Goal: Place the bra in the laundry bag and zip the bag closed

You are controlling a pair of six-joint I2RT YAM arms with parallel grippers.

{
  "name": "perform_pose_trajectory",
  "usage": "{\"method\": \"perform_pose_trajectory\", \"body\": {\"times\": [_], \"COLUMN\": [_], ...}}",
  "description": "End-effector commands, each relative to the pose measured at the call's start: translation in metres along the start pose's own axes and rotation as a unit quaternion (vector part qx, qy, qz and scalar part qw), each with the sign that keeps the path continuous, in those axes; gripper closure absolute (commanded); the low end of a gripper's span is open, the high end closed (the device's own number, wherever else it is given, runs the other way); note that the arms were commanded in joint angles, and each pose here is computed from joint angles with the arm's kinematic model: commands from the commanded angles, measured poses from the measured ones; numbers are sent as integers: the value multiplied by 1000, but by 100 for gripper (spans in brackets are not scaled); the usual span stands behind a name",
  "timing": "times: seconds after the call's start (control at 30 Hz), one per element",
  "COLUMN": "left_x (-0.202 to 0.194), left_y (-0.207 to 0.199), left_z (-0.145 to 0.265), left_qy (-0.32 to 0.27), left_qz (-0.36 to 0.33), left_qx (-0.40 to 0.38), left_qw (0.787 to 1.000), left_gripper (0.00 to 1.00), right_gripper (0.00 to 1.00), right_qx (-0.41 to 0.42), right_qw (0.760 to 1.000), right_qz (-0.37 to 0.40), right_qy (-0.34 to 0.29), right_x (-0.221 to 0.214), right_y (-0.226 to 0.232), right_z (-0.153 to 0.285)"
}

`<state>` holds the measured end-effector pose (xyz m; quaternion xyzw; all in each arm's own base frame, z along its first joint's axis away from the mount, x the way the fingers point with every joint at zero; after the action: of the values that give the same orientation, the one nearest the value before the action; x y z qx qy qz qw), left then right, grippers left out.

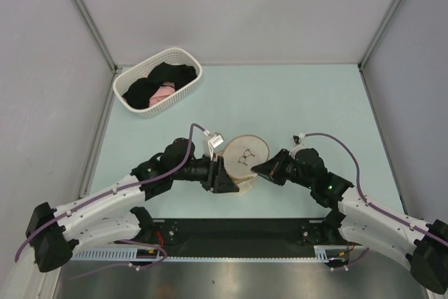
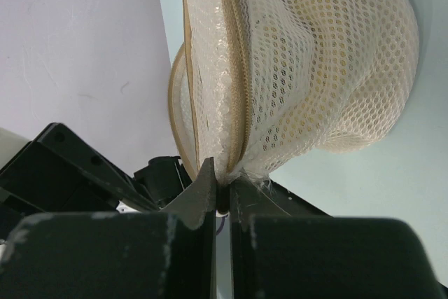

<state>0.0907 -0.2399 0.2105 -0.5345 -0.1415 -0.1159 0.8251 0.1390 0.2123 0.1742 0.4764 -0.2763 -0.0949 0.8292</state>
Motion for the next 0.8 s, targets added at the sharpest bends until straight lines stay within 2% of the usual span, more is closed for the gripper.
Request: {"method": "perform_pose_trajectory", "body": {"times": [0.0, 0.3, 0.77], "left_x": [3, 12, 22], "left_y": [3, 26, 18], "left_z": [-7, -19, -28], "left_qy": [12, 7, 5], "left_qz": [0, 18, 7], "left_qx": [-18, 8, -12], "left_qw": [1000, 1000, 1000], "left_gripper": [50, 51, 56], "right_gripper": [100, 100, 100], "right_qx": [34, 37, 40], "right_qw": [999, 999, 999], "right_qz": [15, 14, 12], "right_qy": [-10, -6, 1], "right_x": [7, 6, 4], "right_y": [16, 15, 15], "right_z": [3, 1, -1]}}
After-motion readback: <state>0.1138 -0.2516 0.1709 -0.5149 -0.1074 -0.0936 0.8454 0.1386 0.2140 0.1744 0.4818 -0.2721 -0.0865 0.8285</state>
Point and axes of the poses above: each gripper's point midway between its finger pads, its own z axis back along the fingers, its own y axis along the line the jaws close on, x = y × z, the point moved 6 cm from there along z, back along the fingers, and after that the axes turned 13 degrees about z, right-handed, at the moved point
